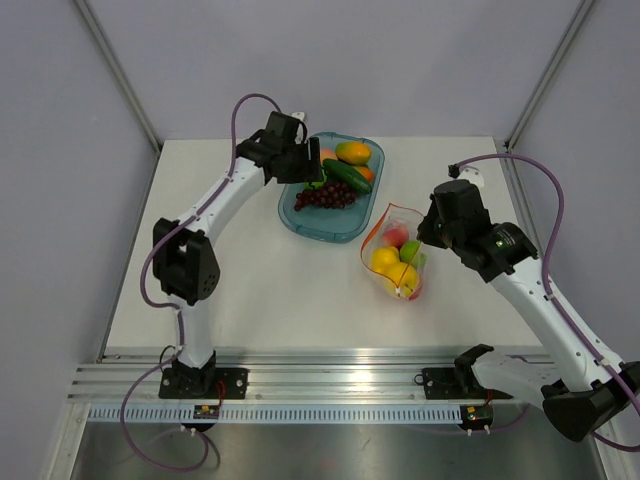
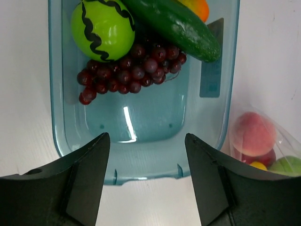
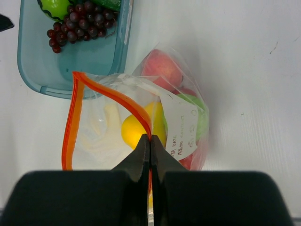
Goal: Place the food in the zip-top bag and seal the zipper
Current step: Pick up the fake vegetable from the bin.
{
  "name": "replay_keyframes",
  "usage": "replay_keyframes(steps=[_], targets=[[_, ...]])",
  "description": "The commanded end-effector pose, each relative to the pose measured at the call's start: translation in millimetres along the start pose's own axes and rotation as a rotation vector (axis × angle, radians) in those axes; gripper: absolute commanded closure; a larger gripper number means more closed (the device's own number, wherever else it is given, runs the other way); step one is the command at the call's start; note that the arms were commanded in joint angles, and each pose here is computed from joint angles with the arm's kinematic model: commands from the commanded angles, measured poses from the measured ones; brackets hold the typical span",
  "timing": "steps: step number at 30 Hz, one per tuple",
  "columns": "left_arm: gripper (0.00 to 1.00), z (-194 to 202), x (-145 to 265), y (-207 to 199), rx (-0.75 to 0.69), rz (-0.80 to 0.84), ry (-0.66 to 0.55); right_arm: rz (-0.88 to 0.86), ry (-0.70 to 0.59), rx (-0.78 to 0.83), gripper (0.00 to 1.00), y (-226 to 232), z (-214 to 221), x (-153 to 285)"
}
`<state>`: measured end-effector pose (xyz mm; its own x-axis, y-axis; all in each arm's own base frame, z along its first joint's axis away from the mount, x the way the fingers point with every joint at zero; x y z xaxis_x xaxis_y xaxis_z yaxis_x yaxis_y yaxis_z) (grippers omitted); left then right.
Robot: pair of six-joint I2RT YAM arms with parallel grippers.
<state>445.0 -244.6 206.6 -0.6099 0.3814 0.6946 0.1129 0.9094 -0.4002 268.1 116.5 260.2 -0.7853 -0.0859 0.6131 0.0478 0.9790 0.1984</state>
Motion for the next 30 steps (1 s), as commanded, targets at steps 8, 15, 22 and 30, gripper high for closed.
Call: replay_keyframes(steps=[8, 15, 22, 30], targets=[[0.36, -53.5, -45.9, -43.3, 0.267, 0.141, -0.087, -0.057, -0.080, -0.008, 1.00, 11.3, -25.1, 10.5], [0.28, -75.5, -81.7, -66.8, 0.438, 0.277, -0.144, -0.058, -0.088, -0.011, 1.00, 8.9, -25.7, 17.2], [0.28, -75.7, -124.2, -62.3, 0.511, 0.281, -0.150, -0.057, -0.090, -0.007, 1.00, 6.1, -24.4, 21.6], [0.29, -66.7, -147.2, -43.6, 0.539, 0.210, -0.198, -0.044, -0.075, 0.005, 1.00, 3.5, -18.7, 17.0]])
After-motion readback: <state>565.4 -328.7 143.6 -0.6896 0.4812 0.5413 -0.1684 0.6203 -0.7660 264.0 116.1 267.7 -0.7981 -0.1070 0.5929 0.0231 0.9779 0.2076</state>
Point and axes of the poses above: each gripper's point midway between its finger pads, its own x axis back along the fingers, its own y axis along the line the jaws close on, z = x × y, the point moved 1 cm from there along x, back along the fingers, and after that the axes turned 7 degrees about x, right-handed, at the moved point
